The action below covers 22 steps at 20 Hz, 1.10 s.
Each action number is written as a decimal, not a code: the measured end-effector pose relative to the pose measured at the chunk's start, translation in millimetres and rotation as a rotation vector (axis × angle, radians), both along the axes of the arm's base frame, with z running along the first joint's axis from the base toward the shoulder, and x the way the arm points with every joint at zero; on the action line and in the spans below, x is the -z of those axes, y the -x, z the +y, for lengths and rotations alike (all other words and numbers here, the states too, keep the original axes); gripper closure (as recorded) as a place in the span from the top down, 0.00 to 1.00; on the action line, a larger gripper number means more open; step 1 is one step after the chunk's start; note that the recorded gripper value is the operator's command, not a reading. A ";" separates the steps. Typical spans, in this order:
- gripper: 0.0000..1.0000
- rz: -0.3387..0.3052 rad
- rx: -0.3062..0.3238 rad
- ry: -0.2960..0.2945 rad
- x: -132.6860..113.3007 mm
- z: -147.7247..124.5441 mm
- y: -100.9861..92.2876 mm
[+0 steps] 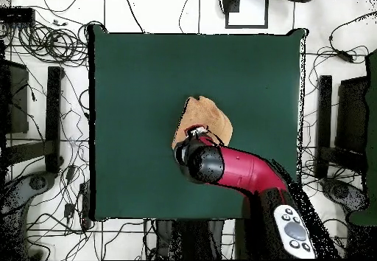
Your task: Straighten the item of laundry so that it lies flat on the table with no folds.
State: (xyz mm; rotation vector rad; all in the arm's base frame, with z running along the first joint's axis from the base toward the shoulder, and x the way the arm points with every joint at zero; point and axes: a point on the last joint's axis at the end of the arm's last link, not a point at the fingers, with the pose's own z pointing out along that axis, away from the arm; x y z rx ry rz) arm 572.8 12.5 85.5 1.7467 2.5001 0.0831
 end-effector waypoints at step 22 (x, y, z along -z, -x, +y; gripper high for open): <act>1.00 0.069 -0.036 -0.047 2.3 34.7 2.0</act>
